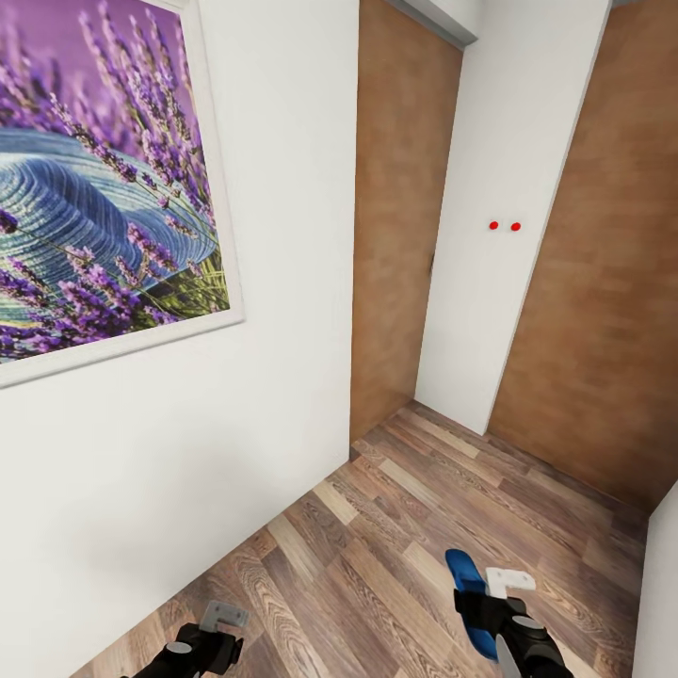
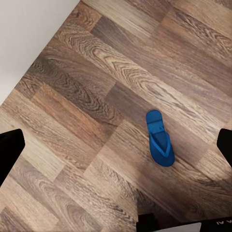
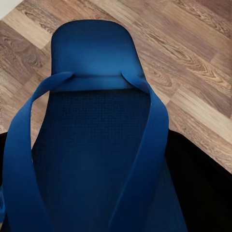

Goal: In the bedroom, move the book from the bed onto either nightstand, and place the two sandals side by side next to the bed.

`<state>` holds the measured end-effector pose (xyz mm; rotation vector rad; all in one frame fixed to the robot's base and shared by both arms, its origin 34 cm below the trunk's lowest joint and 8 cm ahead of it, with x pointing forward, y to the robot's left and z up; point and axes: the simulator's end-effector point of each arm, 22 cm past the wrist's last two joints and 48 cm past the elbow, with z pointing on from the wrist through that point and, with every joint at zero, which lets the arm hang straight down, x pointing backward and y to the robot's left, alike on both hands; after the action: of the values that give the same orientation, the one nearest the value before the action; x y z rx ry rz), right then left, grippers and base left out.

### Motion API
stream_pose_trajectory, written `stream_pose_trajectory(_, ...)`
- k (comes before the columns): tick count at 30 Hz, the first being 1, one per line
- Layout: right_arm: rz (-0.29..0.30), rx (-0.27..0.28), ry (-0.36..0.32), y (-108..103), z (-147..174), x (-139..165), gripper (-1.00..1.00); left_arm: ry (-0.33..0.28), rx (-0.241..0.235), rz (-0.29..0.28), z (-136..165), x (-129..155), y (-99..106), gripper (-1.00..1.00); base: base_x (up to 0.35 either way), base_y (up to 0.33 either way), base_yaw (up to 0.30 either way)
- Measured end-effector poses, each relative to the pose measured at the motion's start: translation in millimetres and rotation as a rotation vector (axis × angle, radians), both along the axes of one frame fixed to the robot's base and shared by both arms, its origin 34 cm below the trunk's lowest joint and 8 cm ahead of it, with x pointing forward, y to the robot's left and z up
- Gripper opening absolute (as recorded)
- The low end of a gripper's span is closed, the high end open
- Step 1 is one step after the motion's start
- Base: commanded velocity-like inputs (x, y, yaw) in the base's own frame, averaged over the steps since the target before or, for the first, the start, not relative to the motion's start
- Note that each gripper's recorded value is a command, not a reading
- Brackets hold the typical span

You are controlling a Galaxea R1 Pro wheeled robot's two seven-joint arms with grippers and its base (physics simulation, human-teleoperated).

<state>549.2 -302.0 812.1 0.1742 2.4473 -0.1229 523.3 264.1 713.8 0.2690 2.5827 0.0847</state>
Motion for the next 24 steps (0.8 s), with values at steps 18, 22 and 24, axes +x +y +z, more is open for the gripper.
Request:
stream_pose_trajectory(18,0.006,0.004,-0.201,4,84,50,-1.00,0.111,0.000,0.022,-10,-19,0,1.00,0.000,0.000,0.000)
stream_pose_trajectory(22,0.008,0.005,-0.210,5,91,53,-1.00,0.131,-0.007,0.031,-10,-20,-2,1.00,0.000,0.000,0.000)
stream_pose_trajectory(24,0.010,0.006,-0.210,5,93,53,-1.00,0.132,-0.028,0.052,-8,-16,-7,1.00,0.000,0.000,0.000)
